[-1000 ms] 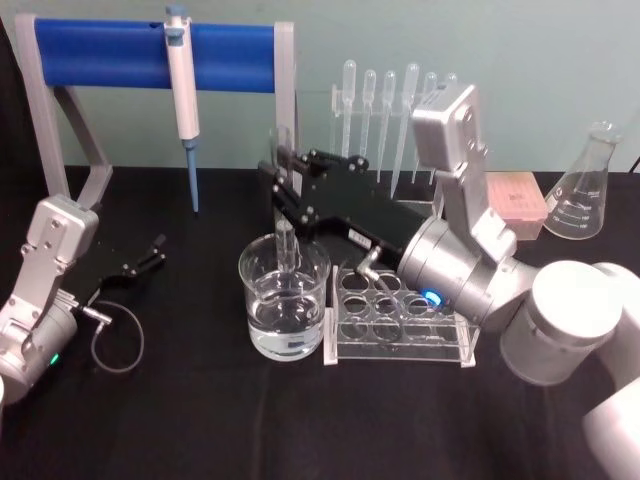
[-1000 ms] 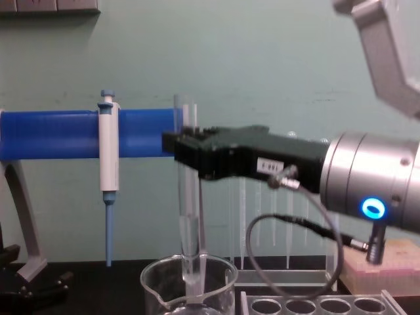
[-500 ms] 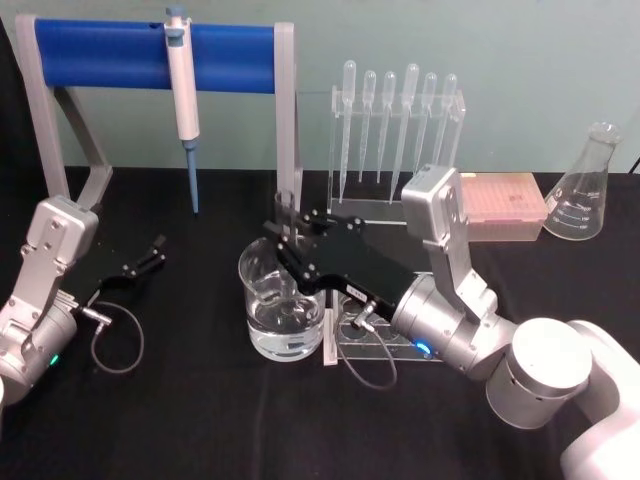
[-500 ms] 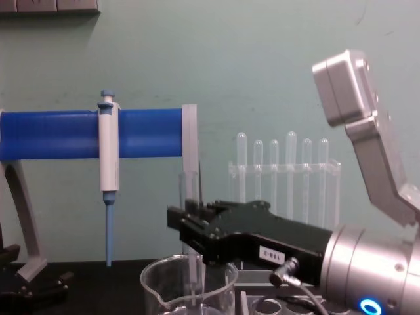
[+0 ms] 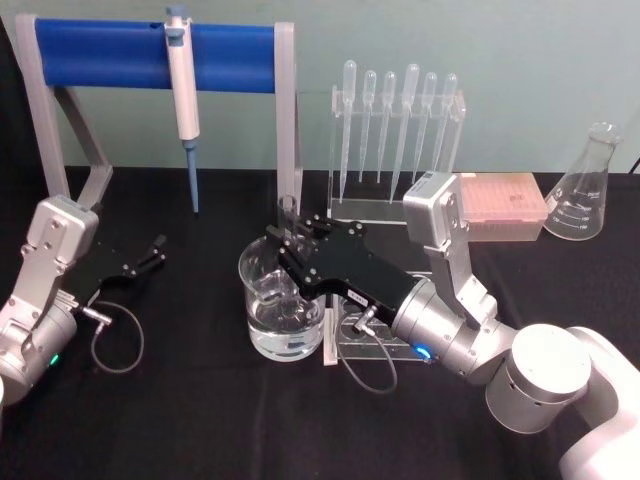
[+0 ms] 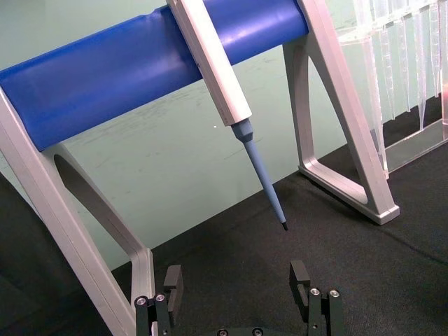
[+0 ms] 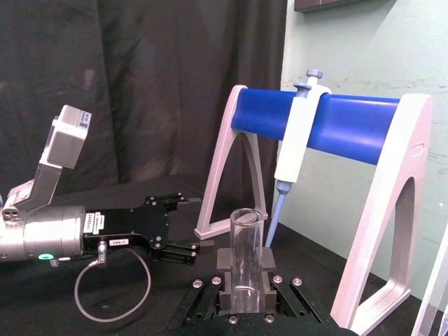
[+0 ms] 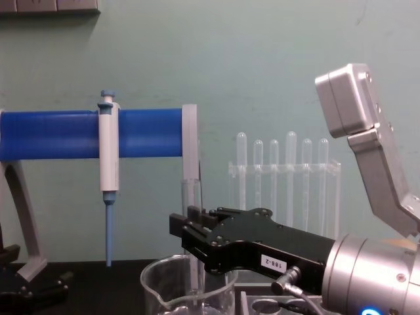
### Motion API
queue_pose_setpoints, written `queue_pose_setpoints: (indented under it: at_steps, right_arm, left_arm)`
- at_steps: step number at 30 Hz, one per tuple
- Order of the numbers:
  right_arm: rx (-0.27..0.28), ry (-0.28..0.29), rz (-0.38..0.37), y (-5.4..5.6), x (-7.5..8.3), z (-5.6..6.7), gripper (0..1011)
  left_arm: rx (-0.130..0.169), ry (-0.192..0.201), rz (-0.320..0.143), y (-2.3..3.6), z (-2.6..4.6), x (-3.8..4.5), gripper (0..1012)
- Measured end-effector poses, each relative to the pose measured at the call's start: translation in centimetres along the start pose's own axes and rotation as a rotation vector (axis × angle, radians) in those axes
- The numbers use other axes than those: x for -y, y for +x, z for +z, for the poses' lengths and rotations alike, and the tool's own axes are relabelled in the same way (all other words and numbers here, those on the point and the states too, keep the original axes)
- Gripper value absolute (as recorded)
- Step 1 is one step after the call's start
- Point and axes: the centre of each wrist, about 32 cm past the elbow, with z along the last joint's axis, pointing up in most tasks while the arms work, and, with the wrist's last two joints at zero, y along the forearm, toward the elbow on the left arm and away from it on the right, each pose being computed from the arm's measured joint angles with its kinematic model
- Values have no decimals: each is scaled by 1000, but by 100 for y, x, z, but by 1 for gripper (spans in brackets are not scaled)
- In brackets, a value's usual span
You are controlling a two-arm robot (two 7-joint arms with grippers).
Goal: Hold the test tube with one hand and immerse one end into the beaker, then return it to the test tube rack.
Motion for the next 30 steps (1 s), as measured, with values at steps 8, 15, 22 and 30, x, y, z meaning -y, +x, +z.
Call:
queue_pose_setpoints:
  at_steps: [8, 15, 22, 30]
  right_arm:
    - [1, 0, 0, 1, -1, 2, 228]
    - [1, 1, 1, 2, -2, 4, 228]
    - [1, 1, 1, 2, -2, 5, 228]
    - [1, 1, 1, 2, -2, 5, 228]
  left_arm:
    - [0, 0, 0, 0, 0, 0, 1000]
    - [0, 0, 0, 0, 0, 0, 1000]
    - [0, 0, 0, 0, 0, 0, 1000]
    - [0, 0, 0, 0, 0, 0, 1000]
